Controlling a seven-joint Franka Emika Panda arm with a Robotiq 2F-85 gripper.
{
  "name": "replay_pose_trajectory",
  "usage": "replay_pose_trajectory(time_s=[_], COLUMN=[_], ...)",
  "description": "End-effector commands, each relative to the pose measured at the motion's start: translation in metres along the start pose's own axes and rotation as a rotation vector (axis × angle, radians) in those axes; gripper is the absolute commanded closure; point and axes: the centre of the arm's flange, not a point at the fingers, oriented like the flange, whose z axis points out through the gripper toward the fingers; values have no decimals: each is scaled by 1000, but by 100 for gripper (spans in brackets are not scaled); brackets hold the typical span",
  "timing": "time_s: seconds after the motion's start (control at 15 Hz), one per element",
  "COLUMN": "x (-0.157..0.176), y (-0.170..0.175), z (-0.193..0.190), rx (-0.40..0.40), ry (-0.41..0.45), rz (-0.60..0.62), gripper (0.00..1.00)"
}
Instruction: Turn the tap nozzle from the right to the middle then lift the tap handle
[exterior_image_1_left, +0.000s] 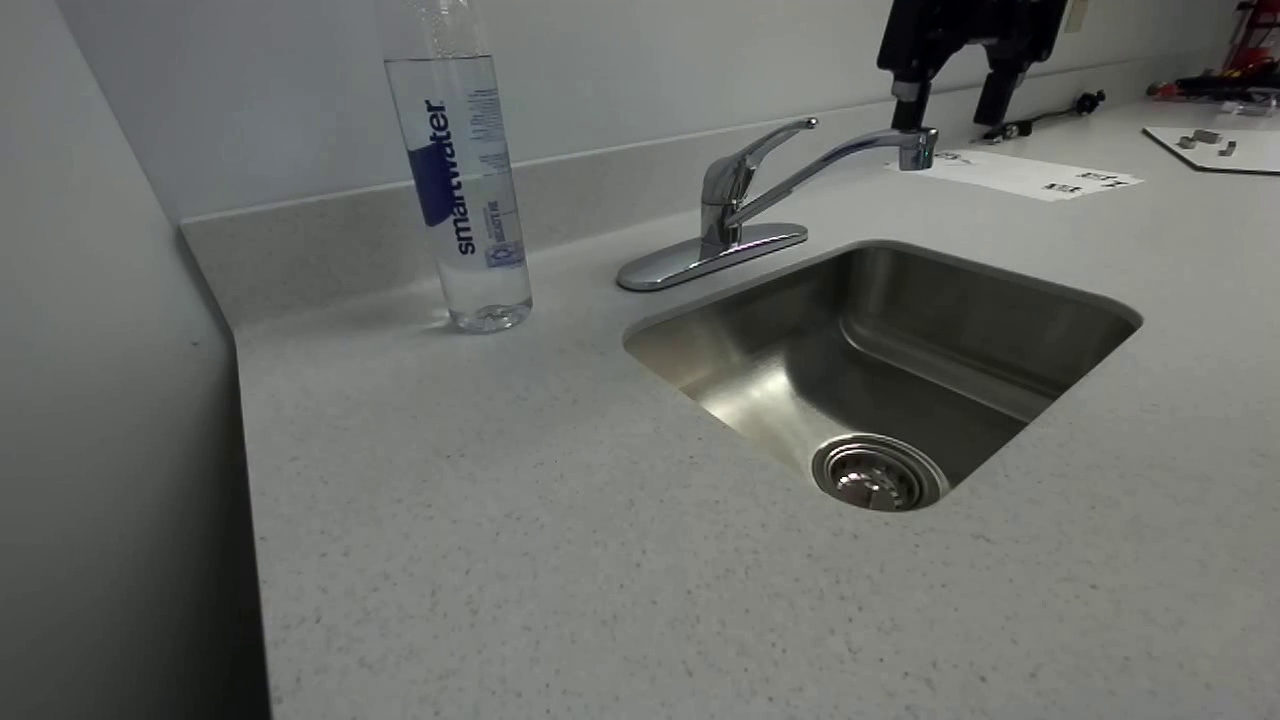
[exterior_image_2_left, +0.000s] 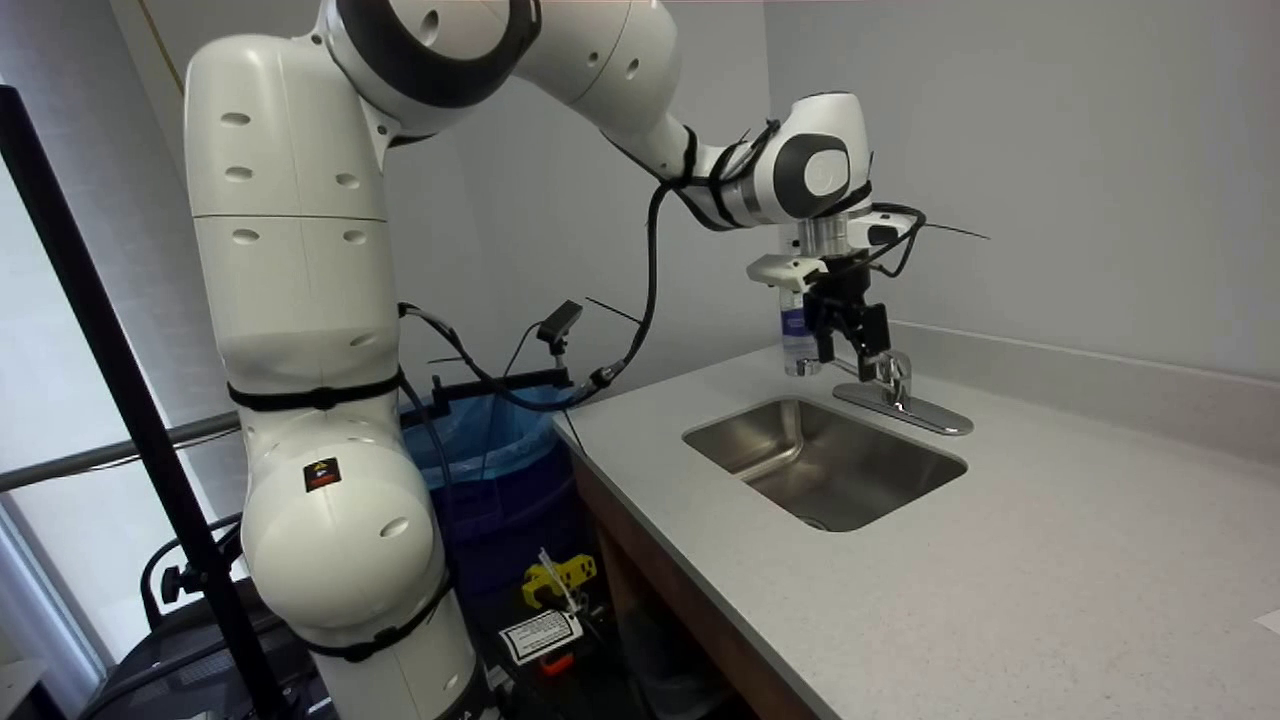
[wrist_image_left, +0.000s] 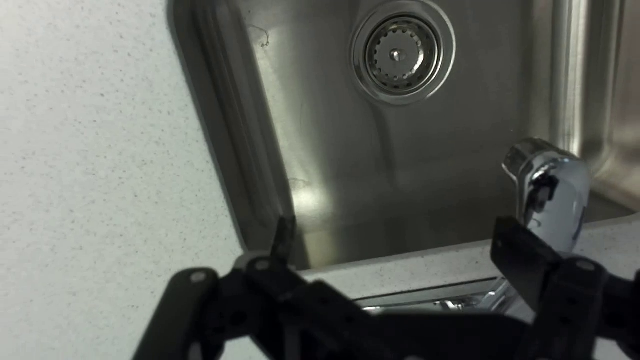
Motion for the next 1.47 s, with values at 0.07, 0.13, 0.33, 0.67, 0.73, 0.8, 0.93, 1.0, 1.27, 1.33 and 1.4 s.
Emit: replay_pose_trajectory(time_s=[0.07, 0.13, 0.33, 0.67, 0.73, 0.8, 0.93, 1.0, 1.27, 1.33, 1.4], x=[2, 3, 7, 17, 20, 23, 29, 32, 47, 50, 53], y=[1, -1, -6, -10, -11, -12, -16, -17, -19, -19, -20], z=[-27, -29, -23, -7, -4, -1, 3, 5, 15, 18, 20], rx=[27, 29, 24, 19, 20, 23, 29, 29, 30, 34, 39], ry=[33, 39, 50, 67, 71, 77, 92, 99, 121, 123, 127], rz=[-26, -25, -22, -15, -13, -12, -11, -9, 6, 8, 8], gripper=[0, 0, 0, 0, 0, 0, 0, 0, 0, 0, 0])
